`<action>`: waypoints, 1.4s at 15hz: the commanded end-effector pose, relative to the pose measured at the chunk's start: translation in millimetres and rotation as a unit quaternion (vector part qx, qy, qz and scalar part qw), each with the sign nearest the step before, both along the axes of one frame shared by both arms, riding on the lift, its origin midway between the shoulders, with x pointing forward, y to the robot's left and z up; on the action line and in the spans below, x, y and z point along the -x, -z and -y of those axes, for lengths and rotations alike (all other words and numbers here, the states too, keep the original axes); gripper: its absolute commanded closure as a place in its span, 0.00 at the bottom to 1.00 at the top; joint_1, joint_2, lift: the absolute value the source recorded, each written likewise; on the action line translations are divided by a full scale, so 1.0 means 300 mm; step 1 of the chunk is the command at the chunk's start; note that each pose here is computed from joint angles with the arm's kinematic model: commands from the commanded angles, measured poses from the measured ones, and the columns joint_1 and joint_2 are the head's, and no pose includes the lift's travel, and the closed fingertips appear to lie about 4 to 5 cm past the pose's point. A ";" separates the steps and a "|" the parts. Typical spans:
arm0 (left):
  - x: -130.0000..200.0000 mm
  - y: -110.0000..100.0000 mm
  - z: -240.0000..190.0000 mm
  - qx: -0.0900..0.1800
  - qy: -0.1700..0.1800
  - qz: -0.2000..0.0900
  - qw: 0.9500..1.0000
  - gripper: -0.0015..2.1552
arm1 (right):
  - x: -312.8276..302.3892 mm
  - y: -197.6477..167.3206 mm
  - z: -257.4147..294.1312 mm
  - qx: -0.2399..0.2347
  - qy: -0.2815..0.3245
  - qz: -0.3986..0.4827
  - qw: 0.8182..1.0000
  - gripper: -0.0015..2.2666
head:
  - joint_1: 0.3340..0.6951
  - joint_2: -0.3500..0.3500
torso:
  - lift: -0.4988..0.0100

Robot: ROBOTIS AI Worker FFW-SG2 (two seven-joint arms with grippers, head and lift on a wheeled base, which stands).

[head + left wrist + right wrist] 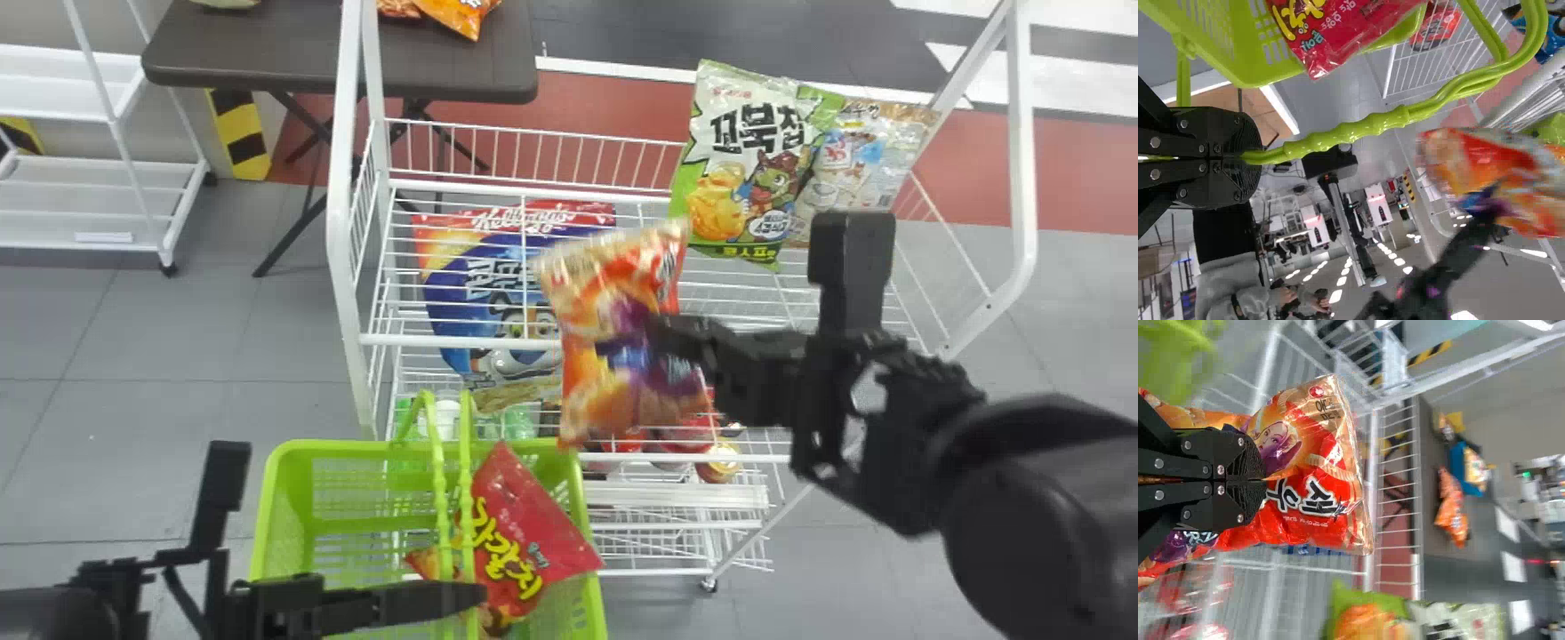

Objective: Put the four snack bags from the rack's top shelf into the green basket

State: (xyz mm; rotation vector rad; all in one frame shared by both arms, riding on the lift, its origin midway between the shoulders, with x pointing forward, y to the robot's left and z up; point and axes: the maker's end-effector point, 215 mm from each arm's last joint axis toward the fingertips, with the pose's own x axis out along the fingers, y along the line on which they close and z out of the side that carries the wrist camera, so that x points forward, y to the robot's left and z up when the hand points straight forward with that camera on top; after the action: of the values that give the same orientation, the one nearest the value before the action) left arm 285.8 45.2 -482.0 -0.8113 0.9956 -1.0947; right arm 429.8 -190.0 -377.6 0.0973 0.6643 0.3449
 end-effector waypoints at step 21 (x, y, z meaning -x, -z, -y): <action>0.128 -0.034 0.161 0.027 0.054 -0.016 0.998 0.98 | 0.374 0.469 -0.463 -0.165 -0.068 -0.218 0.959 0.91 | 1.00 0.32 | 0.98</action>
State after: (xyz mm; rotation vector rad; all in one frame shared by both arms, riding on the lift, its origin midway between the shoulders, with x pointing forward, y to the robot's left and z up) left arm 248.2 -2.7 -471.8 -0.8295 1.0474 -1.2065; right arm 319.3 -54.3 -512.1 0.4604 1.0443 0.5757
